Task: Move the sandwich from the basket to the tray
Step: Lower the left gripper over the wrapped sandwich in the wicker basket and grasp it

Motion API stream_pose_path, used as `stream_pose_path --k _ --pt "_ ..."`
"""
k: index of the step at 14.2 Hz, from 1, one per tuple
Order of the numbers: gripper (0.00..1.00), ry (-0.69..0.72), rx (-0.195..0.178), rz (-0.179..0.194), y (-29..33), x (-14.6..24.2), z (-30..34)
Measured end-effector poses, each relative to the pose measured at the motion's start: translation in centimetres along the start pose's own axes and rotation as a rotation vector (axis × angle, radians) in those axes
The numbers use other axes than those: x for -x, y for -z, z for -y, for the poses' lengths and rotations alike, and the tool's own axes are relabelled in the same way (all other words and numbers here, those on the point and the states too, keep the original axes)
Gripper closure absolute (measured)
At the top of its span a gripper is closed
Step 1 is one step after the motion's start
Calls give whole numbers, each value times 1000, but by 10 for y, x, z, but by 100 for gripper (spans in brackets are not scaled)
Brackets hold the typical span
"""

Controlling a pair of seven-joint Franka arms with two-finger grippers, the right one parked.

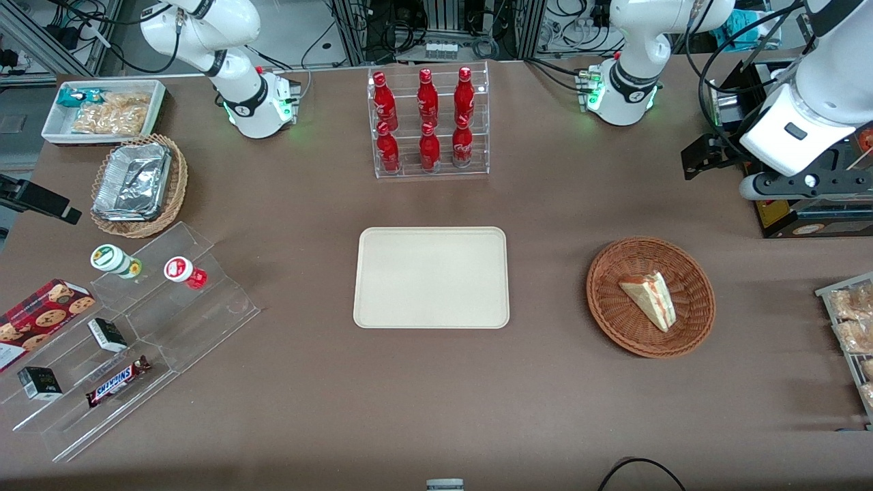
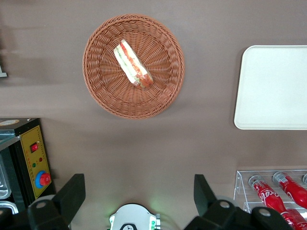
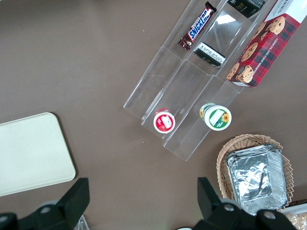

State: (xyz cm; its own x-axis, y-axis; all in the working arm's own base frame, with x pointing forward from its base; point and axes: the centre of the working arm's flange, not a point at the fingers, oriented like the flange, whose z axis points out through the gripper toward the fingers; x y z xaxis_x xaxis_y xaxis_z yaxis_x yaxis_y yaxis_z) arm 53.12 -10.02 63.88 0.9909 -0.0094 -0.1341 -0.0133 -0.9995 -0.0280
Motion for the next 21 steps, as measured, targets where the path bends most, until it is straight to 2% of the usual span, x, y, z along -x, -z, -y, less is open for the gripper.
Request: stream_pose_path --k 4,6,8,10,14,21 --pt "0 0 -2 13 -6 -1 -1" --pt "0 7 -7 46 -24 -5 2" --pt "0 28 -9 78 -67 -21 9" --pt "0 108 -3 75 -132 -46 18" --pt "0 382 9 65 -258 -78 25" --pt "0 626 36 54 -343 -99 50"
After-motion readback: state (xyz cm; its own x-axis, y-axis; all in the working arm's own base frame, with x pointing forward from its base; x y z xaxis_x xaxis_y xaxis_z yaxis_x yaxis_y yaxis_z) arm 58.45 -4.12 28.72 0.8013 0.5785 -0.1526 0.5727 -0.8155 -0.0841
